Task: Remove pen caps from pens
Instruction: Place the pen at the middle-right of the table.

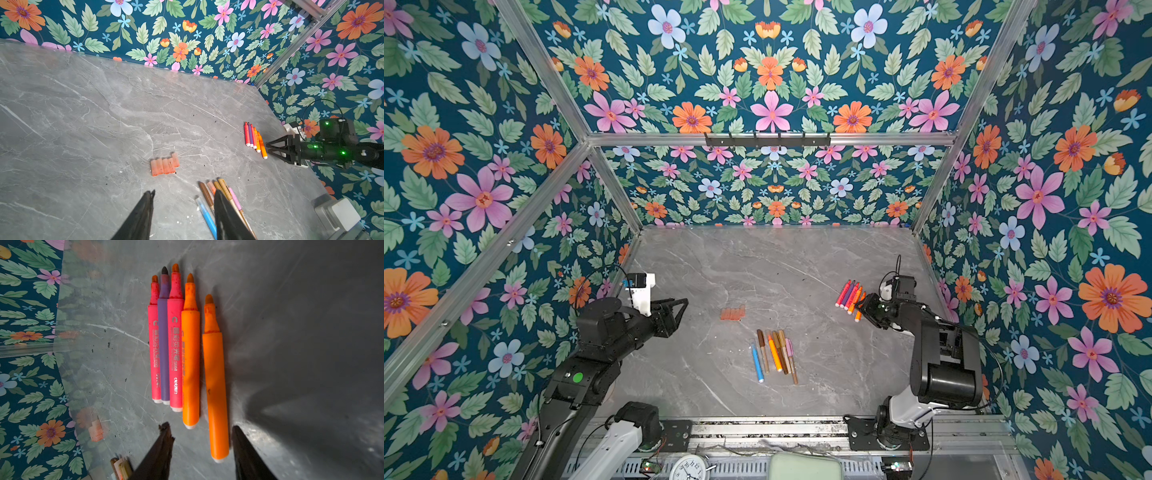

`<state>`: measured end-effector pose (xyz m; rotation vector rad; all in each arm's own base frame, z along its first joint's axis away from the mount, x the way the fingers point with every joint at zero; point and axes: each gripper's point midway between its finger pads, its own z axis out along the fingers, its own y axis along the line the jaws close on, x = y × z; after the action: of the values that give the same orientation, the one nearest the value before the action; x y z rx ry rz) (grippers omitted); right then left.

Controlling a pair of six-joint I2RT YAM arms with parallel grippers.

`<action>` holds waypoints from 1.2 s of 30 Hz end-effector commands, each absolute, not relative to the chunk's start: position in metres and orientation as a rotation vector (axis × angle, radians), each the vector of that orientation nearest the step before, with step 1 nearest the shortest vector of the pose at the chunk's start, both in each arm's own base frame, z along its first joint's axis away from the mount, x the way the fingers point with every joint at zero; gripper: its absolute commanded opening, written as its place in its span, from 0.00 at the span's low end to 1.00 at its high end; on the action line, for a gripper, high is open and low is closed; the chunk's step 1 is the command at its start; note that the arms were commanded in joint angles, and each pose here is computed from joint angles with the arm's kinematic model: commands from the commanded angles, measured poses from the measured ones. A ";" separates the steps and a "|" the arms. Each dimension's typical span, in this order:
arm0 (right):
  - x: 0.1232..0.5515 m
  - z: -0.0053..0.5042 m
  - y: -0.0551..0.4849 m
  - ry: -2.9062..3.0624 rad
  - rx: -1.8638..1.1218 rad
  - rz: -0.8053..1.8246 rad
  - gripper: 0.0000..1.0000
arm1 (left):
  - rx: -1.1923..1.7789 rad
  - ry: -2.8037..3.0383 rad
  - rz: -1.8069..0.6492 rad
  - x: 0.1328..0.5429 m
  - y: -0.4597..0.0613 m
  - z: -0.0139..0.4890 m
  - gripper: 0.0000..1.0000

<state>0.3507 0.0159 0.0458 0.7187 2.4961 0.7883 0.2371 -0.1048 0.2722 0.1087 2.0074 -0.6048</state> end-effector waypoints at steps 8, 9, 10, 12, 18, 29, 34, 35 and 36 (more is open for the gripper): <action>0.358 0.032 0.033 2.513 0.727 0.966 0.51 | 0.113 1.983 -0.598 0.239 -0.104 0.278 0.49; 0.358 0.028 0.035 2.518 0.737 0.985 0.51 | 0.115 1.983 -0.598 0.239 -0.104 0.278 0.49; 0.359 0.027 0.036 2.513 0.737 1.001 0.51 | 0.115 1.985 -0.599 0.239 -0.105 0.277 0.49; 0.359 0.028 0.036 2.512 0.737 1.002 0.51 | 0.116 1.985 -0.597 0.239 -0.105 0.278 0.50; 0.359 0.028 0.036 2.512 0.735 0.999 0.51 | 0.115 1.988 -0.597 0.239 -0.105 0.277 0.49; 0.356 0.040 0.028 2.489 0.718 0.912 0.51 | 0.109 1.990 -0.592 0.240 -0.103 0.277 0.50; 0.352 0.045 0.025 2.485 0.706 0.876 0.51 | 0.109 1.994 -0.593 0.241 -0.104 0.276 0.49; 0.352 0.046 0.026 2.483 0.704 0.878 0.51 | 0.108 1.994 -0.591 0.241 -0.104 0.276 0.49; 0.351 0.048 0.026 2.482 0.703 0.879 0.51 | 0.108 1.994 -0.592 0.241 -0.104 0.275 0.50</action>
<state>0.3551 0.0278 0.0483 0.7029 2.4677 0.9064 0.2386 -0.1048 0.2701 0.1061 2.0163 -0.6024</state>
